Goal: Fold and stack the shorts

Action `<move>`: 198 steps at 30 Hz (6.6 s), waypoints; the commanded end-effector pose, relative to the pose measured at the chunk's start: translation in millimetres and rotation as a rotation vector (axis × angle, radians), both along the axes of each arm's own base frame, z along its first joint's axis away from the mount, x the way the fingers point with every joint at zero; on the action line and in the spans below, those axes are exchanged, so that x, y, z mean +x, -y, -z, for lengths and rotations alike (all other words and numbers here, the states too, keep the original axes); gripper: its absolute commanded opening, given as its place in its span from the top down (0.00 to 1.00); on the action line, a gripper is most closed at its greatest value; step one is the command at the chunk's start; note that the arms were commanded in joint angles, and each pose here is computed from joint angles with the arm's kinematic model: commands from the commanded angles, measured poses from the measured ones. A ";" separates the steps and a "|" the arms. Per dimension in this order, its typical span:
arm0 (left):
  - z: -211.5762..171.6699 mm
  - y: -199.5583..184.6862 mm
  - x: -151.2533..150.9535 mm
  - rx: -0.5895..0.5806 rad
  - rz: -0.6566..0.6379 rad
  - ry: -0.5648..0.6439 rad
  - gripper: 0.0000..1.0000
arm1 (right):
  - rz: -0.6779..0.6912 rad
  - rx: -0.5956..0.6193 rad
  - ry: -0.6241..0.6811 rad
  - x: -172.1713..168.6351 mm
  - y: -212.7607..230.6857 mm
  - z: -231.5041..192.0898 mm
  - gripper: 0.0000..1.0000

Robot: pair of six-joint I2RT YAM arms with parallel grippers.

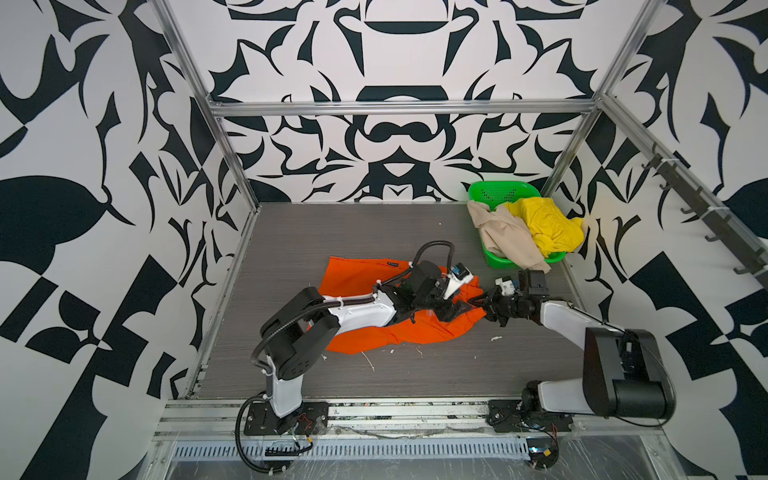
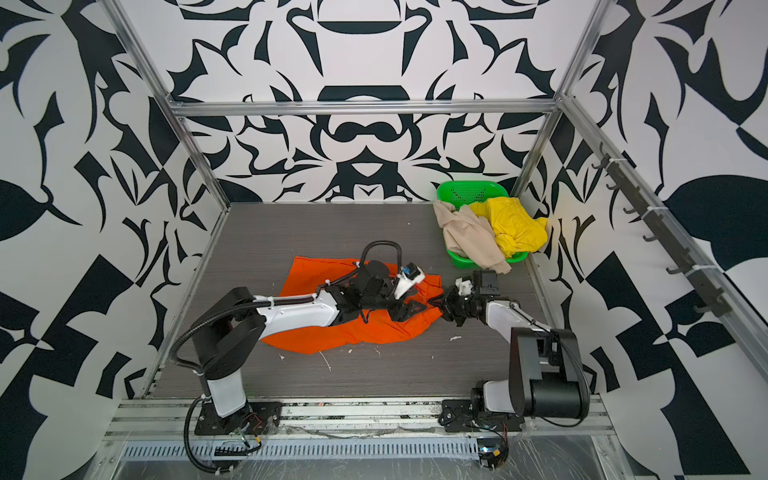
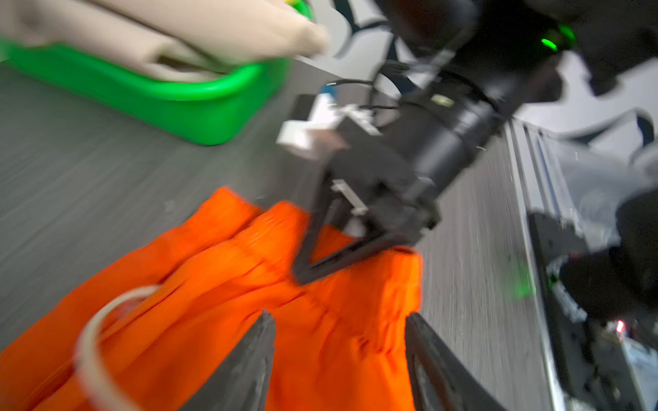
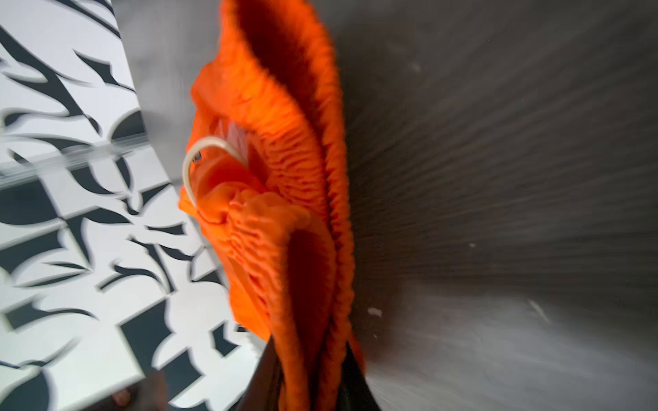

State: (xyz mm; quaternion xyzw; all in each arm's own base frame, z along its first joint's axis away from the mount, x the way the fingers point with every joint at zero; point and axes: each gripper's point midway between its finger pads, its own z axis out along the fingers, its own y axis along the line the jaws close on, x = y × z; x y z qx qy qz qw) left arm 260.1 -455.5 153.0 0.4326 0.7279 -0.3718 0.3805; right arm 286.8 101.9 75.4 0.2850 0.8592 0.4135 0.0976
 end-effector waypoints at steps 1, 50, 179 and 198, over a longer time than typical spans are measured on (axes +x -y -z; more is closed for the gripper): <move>-4.0 -52.0 34.3 0.016 -0.266 -0.160 0.38 | -0.076 -0.187 0.084 -0.8 9.5 -32.2 0.82; 117.5 -321.0 51.0 0.181 -1.127 -0.841 0.45 | -0.686 -0.627 0.452 49.1 -348.8 -79.1 0.45; -84.2 -287.9 185.2 0.235 -0.744 -0.232 0.17 | -0.106 -0.841 0.418 44.9 85.2 -181.9 0.24; -38.9 -221.8 146.6 0.198 -0.660 -0.341 0.18 | -0.147 -0.791 0.356 103.5 147.6 -164.4 0.06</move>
